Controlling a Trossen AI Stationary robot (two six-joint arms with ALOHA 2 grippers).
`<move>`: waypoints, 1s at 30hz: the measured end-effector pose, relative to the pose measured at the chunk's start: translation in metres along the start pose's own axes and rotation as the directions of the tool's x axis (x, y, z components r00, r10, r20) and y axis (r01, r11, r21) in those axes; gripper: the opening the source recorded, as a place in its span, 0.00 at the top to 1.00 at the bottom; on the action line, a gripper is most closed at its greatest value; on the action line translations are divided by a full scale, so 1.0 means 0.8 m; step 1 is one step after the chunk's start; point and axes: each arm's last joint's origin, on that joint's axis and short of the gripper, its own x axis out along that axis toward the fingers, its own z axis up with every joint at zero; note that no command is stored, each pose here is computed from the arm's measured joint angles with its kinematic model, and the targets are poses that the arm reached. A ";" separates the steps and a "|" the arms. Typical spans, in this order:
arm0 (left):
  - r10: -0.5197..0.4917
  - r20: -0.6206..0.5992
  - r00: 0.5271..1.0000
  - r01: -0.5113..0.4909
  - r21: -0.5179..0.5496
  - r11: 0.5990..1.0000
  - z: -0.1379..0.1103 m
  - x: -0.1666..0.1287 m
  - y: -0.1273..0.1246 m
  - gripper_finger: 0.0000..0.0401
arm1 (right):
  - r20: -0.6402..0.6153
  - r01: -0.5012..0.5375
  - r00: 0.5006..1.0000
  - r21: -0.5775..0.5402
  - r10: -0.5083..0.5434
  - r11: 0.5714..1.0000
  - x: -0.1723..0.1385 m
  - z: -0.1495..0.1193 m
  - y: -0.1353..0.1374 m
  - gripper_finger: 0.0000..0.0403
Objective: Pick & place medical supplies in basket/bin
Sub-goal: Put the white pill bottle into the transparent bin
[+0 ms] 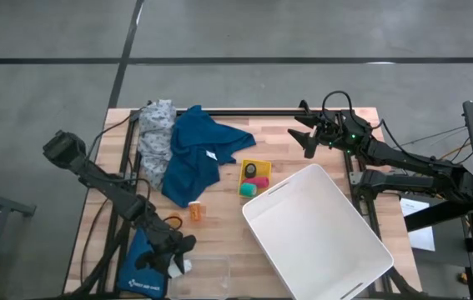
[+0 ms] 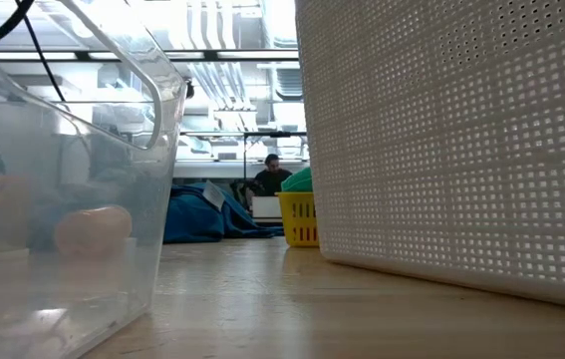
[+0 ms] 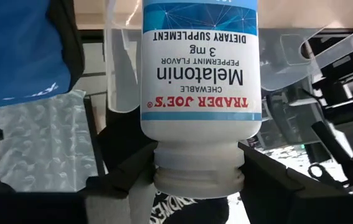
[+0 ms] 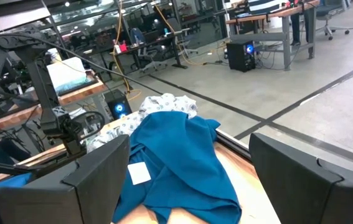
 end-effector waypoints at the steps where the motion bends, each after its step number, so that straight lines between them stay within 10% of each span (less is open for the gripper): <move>1: -0.005 0.003 1.000 0.005 -0.001 1.000 0.000 0.000 0.000 0.52 | 0.000 0.000 1.000 0.000 0.000 1.000 0.000 0.000 0.000 0.19; 30: 0.060 0.038 0.997 -0.058 -0.056 0.997 0.033 0.043 -0.008 0.52 | -0.003 0.001 1.000 0.000 -0.001 1.000 0.000 0.000 0.000 0.19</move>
